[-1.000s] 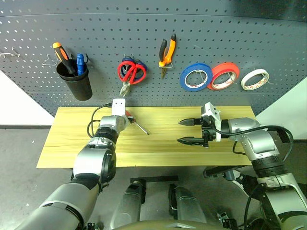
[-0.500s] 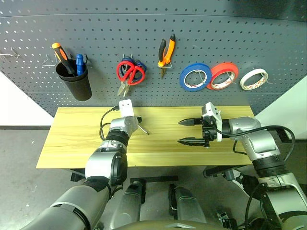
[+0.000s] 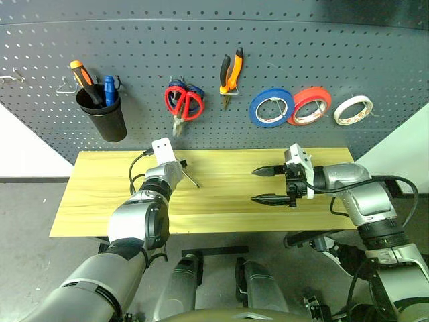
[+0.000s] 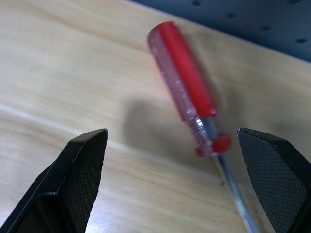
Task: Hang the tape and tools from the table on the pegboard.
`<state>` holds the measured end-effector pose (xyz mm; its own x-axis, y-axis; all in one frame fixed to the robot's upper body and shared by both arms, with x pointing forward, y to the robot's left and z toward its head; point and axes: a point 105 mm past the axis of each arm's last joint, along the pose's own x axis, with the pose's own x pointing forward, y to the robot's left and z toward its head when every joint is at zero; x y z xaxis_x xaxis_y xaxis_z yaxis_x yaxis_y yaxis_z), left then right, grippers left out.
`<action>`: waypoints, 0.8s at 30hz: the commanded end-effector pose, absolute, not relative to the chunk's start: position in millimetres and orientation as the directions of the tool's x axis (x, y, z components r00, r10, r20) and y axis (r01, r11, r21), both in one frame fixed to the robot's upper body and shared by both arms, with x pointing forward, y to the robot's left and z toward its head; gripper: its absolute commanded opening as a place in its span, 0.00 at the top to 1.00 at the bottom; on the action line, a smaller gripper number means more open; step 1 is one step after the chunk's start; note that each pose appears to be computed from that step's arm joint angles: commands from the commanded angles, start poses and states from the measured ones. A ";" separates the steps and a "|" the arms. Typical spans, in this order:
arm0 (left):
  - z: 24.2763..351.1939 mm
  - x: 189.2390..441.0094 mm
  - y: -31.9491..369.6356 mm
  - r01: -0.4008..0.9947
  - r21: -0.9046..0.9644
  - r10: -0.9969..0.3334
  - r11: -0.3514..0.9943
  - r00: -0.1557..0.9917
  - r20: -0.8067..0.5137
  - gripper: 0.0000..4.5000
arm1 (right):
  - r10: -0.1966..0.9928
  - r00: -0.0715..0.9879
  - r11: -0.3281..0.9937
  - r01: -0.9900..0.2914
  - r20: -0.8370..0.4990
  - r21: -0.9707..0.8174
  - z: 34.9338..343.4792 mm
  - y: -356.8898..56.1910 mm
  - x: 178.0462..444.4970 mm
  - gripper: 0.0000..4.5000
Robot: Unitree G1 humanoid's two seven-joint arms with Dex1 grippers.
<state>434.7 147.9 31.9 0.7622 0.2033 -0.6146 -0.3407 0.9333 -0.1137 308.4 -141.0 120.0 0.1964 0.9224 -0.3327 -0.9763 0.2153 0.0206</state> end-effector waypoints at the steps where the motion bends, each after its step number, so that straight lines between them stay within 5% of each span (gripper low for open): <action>1: 47.6 443.9 151.5 -0.330 -0.129 0.206 0.935 0.802 -0.561 0.01 | 0.922 0.213 0.214 -0.976 -0.324 -0.032 130.8 -144.3 306.9 0.00; 12: 37.9 439.0 162.3 -0.428 -0.236 0.225 0.872 0.780 -0.585 0.01 | 0.908 0.241 0.237 -0.970 -0.343 -0.054 127.5 -148.0 303.7 0.00; 15: 33.2 436.6 163.2 -0.441 -0.250 0.221 0.862 0.771 -0.597 0.14 | 0.900 0.257 0.253 -0.966 -0.352 -0.058 126.8 -151.1 303.7 0.00; 21: 28.7 434.7 163.1 -0.427 -0.250 0.204 0.869 0.769 -0.606 0.58 | 0.885 0.295 0.293 -0.954 -0.361 -0.062 126.7 -159.8 306.6 0.00; 24: 27.5 434.0 164.2 -0.433 -0.256 0.204 0.864 0.767 -0.609 0.58 | 0.874 0.316 0.317 -0.946 -0.368 -0.060 125.3 -166.0 307.2 0.00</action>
<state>433.9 160.4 27.1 0.7660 0.1939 -0.6129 -0.4220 0.8709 -0.2518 306.4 -158.6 116.9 0.2851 0.8801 -0.3796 -0.9542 0.2980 -0.0257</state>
